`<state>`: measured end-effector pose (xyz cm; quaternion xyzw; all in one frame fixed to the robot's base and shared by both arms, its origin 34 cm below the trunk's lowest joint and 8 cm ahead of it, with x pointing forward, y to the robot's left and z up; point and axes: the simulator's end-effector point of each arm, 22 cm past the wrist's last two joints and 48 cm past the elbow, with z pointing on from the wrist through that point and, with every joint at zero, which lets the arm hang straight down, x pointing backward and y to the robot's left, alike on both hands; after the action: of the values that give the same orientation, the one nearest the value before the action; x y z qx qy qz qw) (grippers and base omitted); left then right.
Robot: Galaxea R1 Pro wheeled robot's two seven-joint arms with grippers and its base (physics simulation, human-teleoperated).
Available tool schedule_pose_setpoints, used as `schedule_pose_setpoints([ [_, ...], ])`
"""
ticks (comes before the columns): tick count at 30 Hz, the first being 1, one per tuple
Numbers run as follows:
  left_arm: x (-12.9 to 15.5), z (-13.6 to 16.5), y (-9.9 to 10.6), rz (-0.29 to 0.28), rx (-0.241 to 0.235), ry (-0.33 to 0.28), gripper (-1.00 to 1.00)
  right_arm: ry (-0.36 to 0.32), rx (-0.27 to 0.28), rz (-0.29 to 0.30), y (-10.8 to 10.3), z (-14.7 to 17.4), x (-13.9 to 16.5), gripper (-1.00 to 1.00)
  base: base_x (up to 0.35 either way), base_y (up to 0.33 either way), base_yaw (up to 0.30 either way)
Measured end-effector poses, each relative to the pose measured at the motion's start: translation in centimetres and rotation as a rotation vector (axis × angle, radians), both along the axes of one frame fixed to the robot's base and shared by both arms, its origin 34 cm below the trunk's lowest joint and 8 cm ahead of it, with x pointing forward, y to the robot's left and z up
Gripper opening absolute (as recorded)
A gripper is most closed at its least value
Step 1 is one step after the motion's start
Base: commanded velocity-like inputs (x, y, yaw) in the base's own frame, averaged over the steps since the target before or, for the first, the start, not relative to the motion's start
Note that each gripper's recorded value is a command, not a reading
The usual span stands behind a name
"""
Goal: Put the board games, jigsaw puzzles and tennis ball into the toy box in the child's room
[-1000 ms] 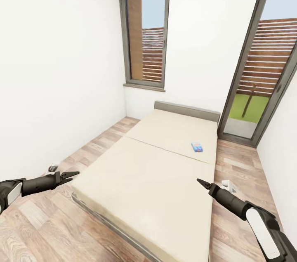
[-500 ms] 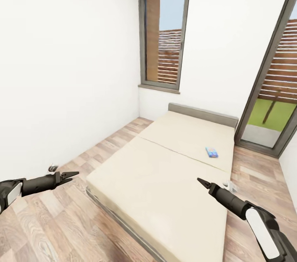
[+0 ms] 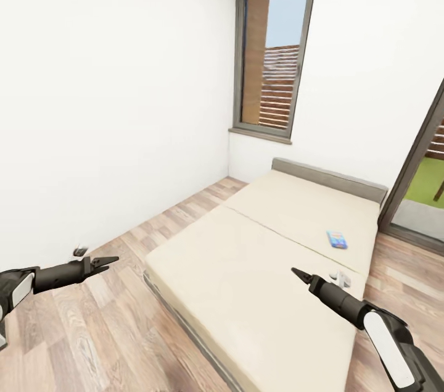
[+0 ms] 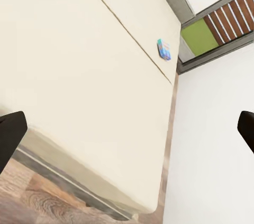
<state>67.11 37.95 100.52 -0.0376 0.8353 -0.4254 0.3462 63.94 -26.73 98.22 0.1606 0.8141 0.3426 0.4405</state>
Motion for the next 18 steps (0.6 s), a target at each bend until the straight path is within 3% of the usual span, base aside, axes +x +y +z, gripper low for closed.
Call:
schedule_pose_setpoints([
  [6,-0.01,0.20,-0.05,-0.001,-0.001,-0.004,1.00,-0.004,0.001,0.002,0.13,0.16,0.00,1.00,-0.015,-0.124,0.274],
  [18,-0.02,0.55,-0.06,-0.003,-0.002,-0.010,1.00,-0.009,0.002,0.002,0.19,0.44,0.02,1.00,-0.018,-0.010,0.274],
])
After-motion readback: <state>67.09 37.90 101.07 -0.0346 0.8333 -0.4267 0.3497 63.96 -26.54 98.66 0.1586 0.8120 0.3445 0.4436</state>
